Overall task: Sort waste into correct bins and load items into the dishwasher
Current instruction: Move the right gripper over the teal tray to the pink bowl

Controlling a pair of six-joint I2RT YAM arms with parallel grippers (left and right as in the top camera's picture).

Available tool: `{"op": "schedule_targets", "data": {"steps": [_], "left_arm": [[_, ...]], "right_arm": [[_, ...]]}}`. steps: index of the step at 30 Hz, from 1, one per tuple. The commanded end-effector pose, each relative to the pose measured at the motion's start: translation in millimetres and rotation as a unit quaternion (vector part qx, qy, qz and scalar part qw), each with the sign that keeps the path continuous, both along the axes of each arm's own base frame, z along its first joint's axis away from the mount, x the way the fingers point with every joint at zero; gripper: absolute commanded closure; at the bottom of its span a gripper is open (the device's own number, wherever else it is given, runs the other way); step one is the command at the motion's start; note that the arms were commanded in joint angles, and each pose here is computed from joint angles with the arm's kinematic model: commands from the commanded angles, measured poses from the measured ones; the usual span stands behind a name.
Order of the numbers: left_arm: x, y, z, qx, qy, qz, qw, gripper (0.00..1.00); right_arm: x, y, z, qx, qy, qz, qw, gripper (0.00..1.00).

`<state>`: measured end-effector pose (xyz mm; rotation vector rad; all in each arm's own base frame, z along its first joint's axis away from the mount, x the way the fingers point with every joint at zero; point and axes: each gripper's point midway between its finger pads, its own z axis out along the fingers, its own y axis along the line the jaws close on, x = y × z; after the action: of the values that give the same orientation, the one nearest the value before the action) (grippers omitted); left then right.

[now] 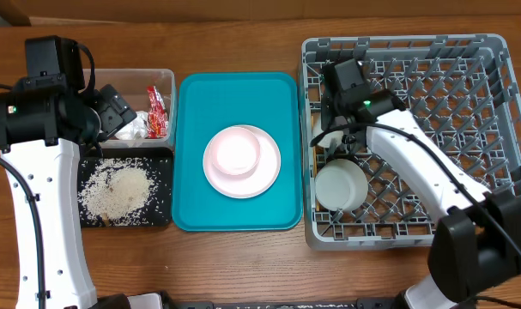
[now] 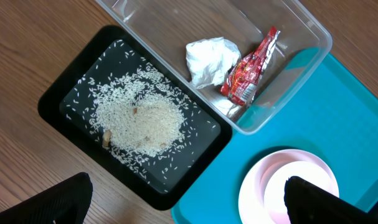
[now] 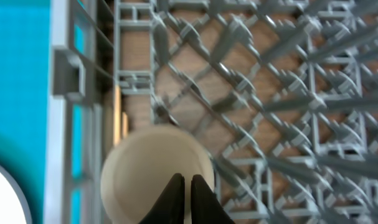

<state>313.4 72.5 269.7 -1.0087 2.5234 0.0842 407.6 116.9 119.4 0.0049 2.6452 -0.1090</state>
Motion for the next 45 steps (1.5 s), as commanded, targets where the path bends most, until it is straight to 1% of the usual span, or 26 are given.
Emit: {"op": "schedule_targets", "data": {"steps": [1, 3, 6, 12, 14, 15, 16, 18, 19, 20, 21, 24, 25, 28, 30, 34, 37, 40, 45], "left_arm": [[0.8, -0.1, 0.3, 0.003, 0.001, -0.006, 1.0, 0.0], [0.8, -0.1, 0.3, 0.003, 0.001, -0.006, 1.0, 0.0], [0.8, -0.1, 0.3, 0.003, 0.001, -0.006, 1.0, 0.0], [0.8, -0.1, 0.3, 0.003, 0.001, -0.006, 1.0, 0.0], [0.8, -0.1, 0.3, 0.003, 0.001, -0.006, 1.0, 0.0], [0.8, -0.1, 0.3, 0.003, 0.001, -0.006, 1.0, 0.0], [0.8, -0.1, 0.3, 0.003, 0.001, -0.006, 1.0, 0.0], [0.8, -0.1, 0.3, 0.003, 0.001, -0.006, 1.0, 0.0], [0.8, -0.1, 0.3, 0.003, 0.001, -0.006, 1.0, 0.0], [0.8, -0.1, 0.3, 0.003, 0.001, -0.006, 1.0, 0.0], [0.8, -0.1, 0.3, 0.003, 0.001, -0.006, 1.0, 0.0], [0.8, -0.1, 0.3, 0.003, 0.001, -0.006, 1.0, 0.0], [0.8, -0.1, 0.3, 0.003, 0.001, -0.006, 1.0, 0.0], [0.8, -0.1, 0.3, 0.003, 0.001, -0.006, 1.0, 0.0], [0.8, -0.1, 0.3, 0.003, 0.001, -0.006, 1.0, 0.0], [0.8, -0.1, 0.3, 0.003, 0.001, -0.006, 1.0, 0.0], [0.8, -0.1, 0.3, 0.003, 0.001, -0.006, 1.0, 0.0], [0.8, -0.1, 0.3, 0.003, 0.001, -0.006, 1.0, 0.0], [0.8, -0.1, 0.3, 0.003, 0.001, -0.006, 1.0, 0.0]], "right_arm": [[-10.8, -7.0, 11.7, -0.001, 0.006, -0.003, 1.0, 0.92], [-15.2, -8.7, 22.4, 0.001, 0.0, -0.003, 1.0, 0.92], [-21.5, -10.9, 51.4, 0.011, -0.025, -0.003, 1.0, 0.92], [-46.1, -16.9, 128.9, 0.047, -0.092, 0.003, 0.995, 0.91], [-58.1, -13.2, 154.3, 0.078, -0.117, 0.016, 0.99, 0.77], [-67.4, -8.6, 168.4, 0.103, -0.13, 0.029, 0.986, 0.67], [-72.4, -5.6, 174.3, 0.116, -0.134, 0.037, 0.984, 0.61], [-86.8, 5.7, 187.6, 0.156, -0.138, 0.065, 0.976, 0.44], [-95.4, 15.7, 194.3, 0.186, -0.136, 0.087, 0.969, 0.31], [-102.6, 24.3, 198.8, 0.21, -0.131, 0.106, 0.963, 0.2], [-109.1, 31.7, 201.8, 0.23, -0.125, 0.122, 0.957, 0.0], [-138.1, 66.4, 210.2, 0.322, -0.076, 0.194, 0.923, 0.0], [-150.2, 86.2, 217.7, 0.38, -0.046, 0.224, 0.896, 0.0], [-153.4, 110.5, 222.0, 0.447, -0.003, 0.21, 0.869, 0.0], [-155.9, 129.1, 217.2, 0.459, 0.018, 0.223, 0.86, 0.0], [-167.1, 162.3, 190.6, 0.449, 0.077, 0.25, 0.855, 0.0], [-168.6, 180.8, 173.0, 0.441, 0.104, 0.26, 0.853, 0.0], [-164.1, 190.7, 149.3, 0.418, 0.124, 0.251, 0.864, 0.0], [-154.6, 195.9, 121.1, 0.374, 0.125, 0.232, 0.889, 0.03]]}}
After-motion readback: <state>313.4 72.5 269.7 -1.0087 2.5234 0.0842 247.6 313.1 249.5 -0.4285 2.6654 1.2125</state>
